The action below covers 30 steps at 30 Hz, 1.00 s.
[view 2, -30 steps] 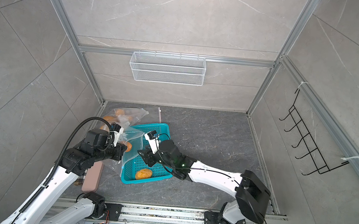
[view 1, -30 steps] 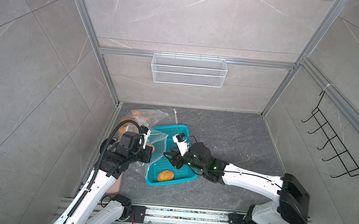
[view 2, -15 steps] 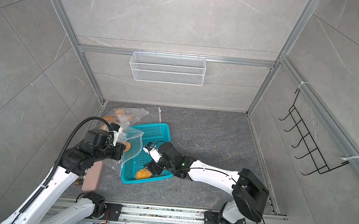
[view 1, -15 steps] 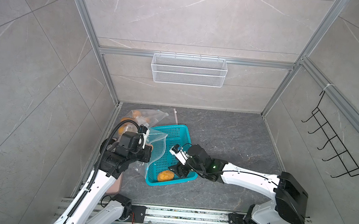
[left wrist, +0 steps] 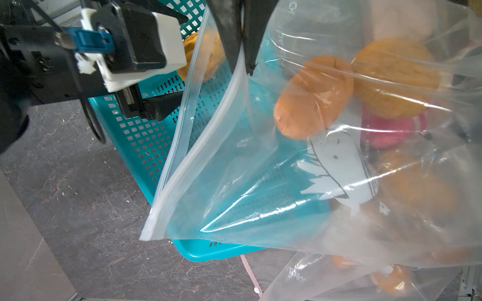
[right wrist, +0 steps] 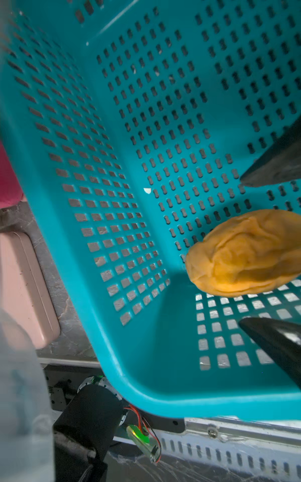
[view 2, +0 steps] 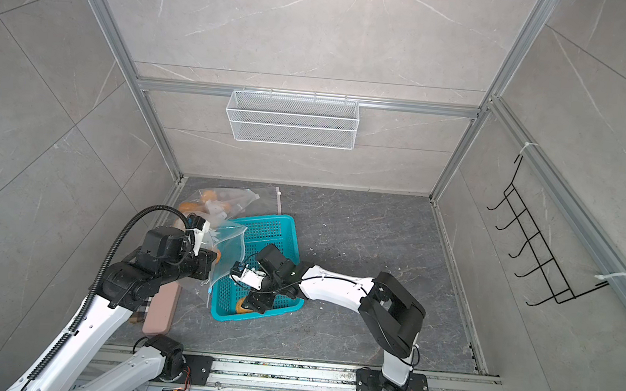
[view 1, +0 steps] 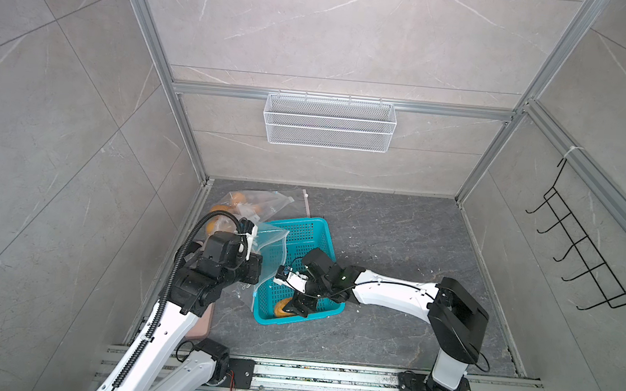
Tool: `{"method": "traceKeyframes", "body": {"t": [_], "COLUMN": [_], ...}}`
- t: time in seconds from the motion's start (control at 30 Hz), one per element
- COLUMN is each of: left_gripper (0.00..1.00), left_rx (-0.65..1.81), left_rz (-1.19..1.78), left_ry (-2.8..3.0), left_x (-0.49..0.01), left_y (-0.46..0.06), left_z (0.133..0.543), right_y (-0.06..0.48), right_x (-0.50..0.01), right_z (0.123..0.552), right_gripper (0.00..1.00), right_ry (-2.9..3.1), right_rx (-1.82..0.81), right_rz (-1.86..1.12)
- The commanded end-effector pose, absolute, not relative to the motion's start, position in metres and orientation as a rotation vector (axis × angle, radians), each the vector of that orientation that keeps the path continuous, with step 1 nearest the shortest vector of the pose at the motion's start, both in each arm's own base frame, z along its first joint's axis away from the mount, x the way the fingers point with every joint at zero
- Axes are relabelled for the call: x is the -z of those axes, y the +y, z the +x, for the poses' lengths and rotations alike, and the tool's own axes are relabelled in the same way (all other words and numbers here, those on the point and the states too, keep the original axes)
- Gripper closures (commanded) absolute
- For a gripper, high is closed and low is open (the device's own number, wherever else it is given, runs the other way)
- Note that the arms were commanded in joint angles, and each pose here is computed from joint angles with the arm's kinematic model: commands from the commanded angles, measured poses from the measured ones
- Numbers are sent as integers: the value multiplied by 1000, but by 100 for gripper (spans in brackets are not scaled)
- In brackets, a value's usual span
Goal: Put the potatoes into a zipper bag and zip it
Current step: Pick up the potato from the basket.
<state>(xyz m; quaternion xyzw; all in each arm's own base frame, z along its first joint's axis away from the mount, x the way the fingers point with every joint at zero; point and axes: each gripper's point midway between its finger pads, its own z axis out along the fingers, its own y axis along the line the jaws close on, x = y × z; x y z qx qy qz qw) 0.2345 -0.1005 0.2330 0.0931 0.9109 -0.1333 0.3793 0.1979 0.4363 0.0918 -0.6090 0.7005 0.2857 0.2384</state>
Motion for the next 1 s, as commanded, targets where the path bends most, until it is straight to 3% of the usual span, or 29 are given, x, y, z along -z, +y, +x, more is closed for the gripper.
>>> {"method": "traceKeyframes", "body": {"t": [0.0,0.47,0.97], "left_gripper": [100,100,100], "left_rx": [316,318,326], "left_rz": [234,236,240], "left_ry": [2312,2315,2316], "left_x": [-238,-236,-236], "left_y": [-96,-97,-98], "left_z": [236,235,235], "right_y": [432,423,381], "right_x": [-73,-35,-34], "right_z": [187,204,241], "right_gripper": [21,19,20], "right_ry": [1944,2054,2231], "right_rx": [-789,-608,-496], "right_rz": [-1796,-1842,-1533]}}
